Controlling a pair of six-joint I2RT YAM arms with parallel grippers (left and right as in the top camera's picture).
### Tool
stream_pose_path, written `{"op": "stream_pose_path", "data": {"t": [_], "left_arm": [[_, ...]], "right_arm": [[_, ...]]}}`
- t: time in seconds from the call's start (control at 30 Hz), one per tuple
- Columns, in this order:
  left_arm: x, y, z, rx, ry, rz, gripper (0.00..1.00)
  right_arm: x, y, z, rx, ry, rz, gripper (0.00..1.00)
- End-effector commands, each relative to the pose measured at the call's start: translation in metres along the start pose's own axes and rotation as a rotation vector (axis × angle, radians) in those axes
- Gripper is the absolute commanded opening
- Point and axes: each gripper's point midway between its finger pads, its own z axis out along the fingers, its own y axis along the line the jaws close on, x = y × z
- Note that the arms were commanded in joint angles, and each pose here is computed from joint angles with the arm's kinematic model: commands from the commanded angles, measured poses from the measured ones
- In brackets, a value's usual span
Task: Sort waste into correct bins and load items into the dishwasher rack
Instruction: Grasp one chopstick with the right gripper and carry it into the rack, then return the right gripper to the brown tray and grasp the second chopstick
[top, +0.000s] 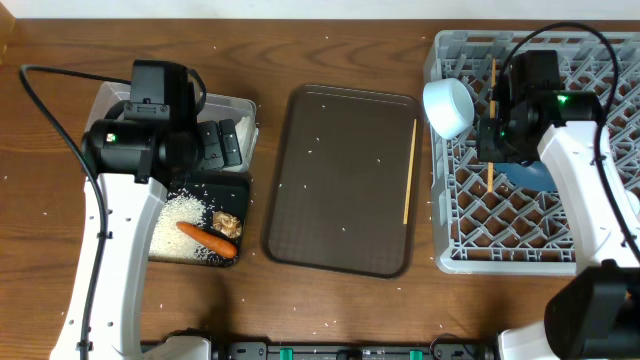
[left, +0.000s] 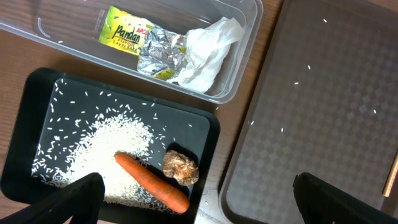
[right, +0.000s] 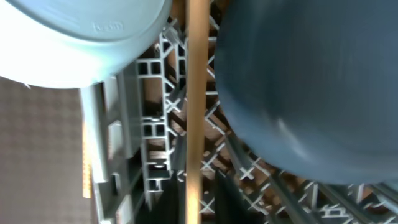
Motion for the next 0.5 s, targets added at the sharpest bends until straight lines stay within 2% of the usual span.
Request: {"op": "stream_pose_path", "data": {"t": [0.0,0.1,0.23,0.37,0.47], "left_arm": [[-0.002,0.004,-0.002,-0.015,-0.009,-0.017,0.98],[-0.002,0.004,-0.002,-0.015,-0.009,-0.017,0.98],[-0.002,0.004,-0.002,-0.015,-0.009,-0.017,0.98],[-0.002,0.004,-0.002,-0.015,-0.009,-0.017,0.98],[-0.002,0.004,-0.002,-0.015,-0.009,-0.017,0.98]], "right_arm": [[-0.003,-0.004,0.002,0.026,-0.007,-0.056,0.29],[-0.011,0.013,-0.016,-0.023,-0.062,-0.081,0.33],[-0.014,0.066,-0.055,-0.168,-0.163,-0.158,0.36],[0.001,0.125,-0.078,-0.262,-0.204,-0.233,0.37],[0.017,0.154,-0.075,-0.240,-0.184,-0.252,0.37]]}}
